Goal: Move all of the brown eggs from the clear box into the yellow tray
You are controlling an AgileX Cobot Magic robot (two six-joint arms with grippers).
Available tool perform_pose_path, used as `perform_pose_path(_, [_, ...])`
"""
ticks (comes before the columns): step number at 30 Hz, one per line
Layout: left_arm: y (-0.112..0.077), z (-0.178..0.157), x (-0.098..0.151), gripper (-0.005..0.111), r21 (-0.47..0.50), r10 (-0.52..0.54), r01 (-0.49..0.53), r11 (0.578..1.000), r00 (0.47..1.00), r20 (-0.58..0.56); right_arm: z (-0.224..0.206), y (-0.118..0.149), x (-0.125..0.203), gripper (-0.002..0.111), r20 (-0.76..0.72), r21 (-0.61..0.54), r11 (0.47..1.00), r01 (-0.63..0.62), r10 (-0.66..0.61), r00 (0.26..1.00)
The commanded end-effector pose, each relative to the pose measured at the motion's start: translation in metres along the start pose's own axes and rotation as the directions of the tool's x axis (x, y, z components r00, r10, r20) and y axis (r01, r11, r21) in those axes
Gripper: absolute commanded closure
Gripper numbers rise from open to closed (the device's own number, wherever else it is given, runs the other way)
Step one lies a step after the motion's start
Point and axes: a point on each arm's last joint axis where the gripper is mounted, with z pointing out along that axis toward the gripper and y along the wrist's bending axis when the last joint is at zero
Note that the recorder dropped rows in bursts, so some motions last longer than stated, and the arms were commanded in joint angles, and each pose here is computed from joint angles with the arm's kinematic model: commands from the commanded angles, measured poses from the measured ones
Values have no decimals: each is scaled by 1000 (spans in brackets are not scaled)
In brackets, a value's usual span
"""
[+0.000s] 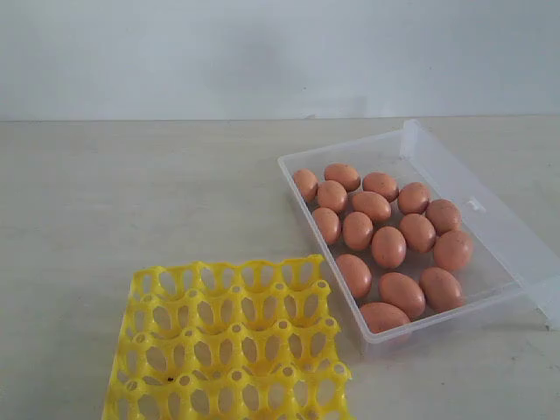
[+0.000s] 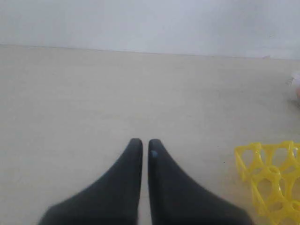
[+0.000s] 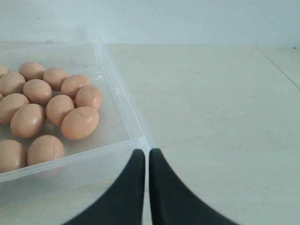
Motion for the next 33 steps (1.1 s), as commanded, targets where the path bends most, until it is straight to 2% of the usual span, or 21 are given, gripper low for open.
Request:
perform_pose_path(1, [0,0,1,103,3,5,-5,1000,1000,6,-1,0,-2,108,20,-3,1000,-1,1,1000])
perform_pose_path(8, [0,0,1,103,1,4,-4,1000,1000,6,-1,1,-6,108,65,-10,1000,-5,6,998])
perform_pose_path(9, [0,0,1,103,1,4,-4,1000,1000,6,-1,2,-11,108,112,-32,997,-66,69,991])
perform_pose_path(10, [0,0,1,103,1,4,-4,1000,1000,6,-2,5,-18,108,175,-106,957,-272,287,942])
perform_pose_path(11, [0,0,1,103,1,4,-4,1000,1000,6,-4,6,-25,108,183,-212,807,-551,586,789])
perform_pose_path(12, [0,0,1,103,1,4,-4,1000,1000,6,-5,6,-28,108,140,-283,614,-737,787,602])
perform_pose_path(13, [0,0,1,103,1,4,-4,1000,1000,6,-5,6,-29,108,72,-318,412,-854,908,412])
perform_pose_path(14, [0,0,1,103,1,4,-4,1000,1000,6,-6,6,-30,108,43,-331,318,-889,946,322])
perform_pose_path(16, [0,0,1,103,1,4,-4,1000,1000,6,-7,4,-33,108,80,-350,343,-872,938,336])
perform_pose_path(18, [0,0,1,103,1,4,-4,1000,1000,6,-10,-2,-41,108,176,-417,340,-843,940,293])
perform_pose_path(19, [0,0,1,103,1,4,-4,1000,1000,6,-25,-21,-58,108,339,-589,248,-769,940,43])
perform_pose_path(20, [0,0,1,103,1,4,-4,1000,1000,6,-36,-33,-65,108,434,-668,257,-699,897,-85])
perform_pose_path(21, [0,0,1,103,1,4,-4,1000,1000,6,-50,-47,-85,108,645,-608,409,-681,754,-123])
perform_pose_path(22, [0,0,1,103,1,4,-4,1000,1000,6,-51,-48,-111,108,752,-441,554,-706,658,47])
perform_pose_path(23, [0,0,1,103,1,4,-4,1000,1000,6,-39,-37,-137,108,758,-303,716,-629,581,296])
perform_pose_path(24, [0,0,1,103,1,4,-4,1000,1000,6,-22,-23,-162,108,711,-209,853,-478,468,525])
perform_pose_path(25, [0,0,1,103,1,4,-4,1000,1000,6,2,-8,-185,108,620,-139,950,-279,303,723])
perform_pose_path(26, [0,0,1,103,1,4,-4,1000,1000,6,33,1,-200,108,477,-100,987,-127,160,864])
perform_pose_path(28, [0,0,1,103,1,4,-4,1000,1000,6,102,6,-220,108,115,-53,998,-19,24,993])
perform_pose_path(30, [0,0,1,103,1,4,-4,1000,1000,6,168,6,-226,108,-274,-26,999,26,-32,961])
perform_pose_path(33, [0,0,1,103,1,4,-4,1000,1000,6,210,14,-215,108,-633,-94,995,12,-69,771])
